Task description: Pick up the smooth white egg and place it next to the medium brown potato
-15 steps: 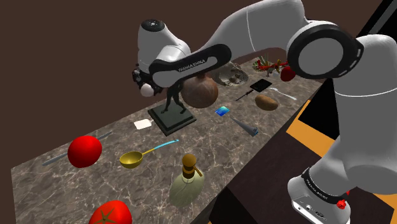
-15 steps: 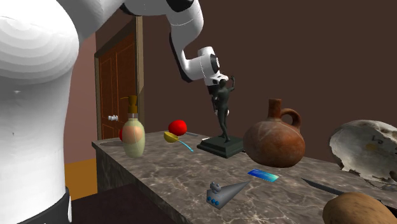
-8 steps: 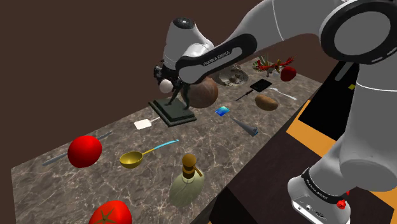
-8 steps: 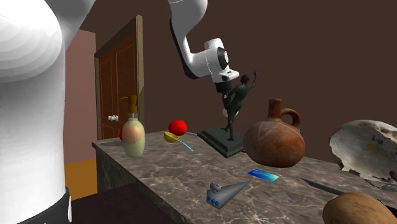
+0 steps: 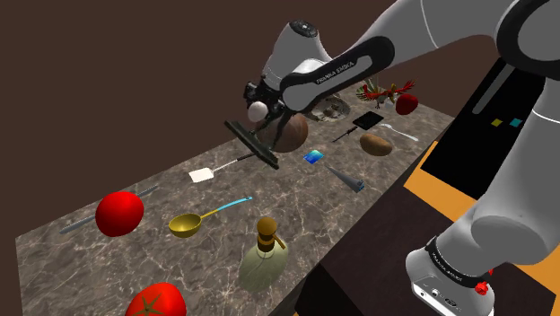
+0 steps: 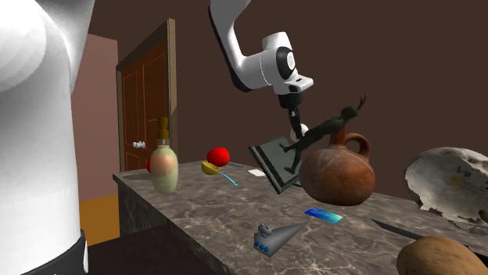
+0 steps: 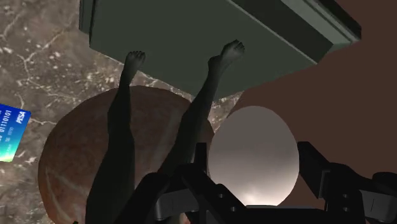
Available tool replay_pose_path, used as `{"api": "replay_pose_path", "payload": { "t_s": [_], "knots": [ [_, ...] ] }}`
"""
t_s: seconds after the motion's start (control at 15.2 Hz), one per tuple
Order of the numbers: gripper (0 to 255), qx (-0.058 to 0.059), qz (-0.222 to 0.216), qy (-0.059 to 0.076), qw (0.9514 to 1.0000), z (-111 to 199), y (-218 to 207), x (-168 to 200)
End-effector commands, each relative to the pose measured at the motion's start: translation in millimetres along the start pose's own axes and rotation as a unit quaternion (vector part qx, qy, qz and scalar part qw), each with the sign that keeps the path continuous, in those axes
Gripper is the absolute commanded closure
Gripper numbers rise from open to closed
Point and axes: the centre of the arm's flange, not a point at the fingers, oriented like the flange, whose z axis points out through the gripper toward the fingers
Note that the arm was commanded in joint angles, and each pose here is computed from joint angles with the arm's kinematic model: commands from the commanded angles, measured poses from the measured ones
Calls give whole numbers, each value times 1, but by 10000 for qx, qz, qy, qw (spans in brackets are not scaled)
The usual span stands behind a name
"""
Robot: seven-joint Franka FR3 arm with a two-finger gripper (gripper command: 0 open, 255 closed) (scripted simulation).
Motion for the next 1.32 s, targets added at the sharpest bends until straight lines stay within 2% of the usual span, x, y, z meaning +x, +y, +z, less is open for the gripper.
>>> {"api": "replay_pose_path", "payload": {
  "t_s": [0.0, 1.25],
  "knots": [
    [255, -541, 0, -162, 9984, 9, 42, 13],
    [255, -541, 0, -162, 9984, -44, 241, 158]
  ]
}}
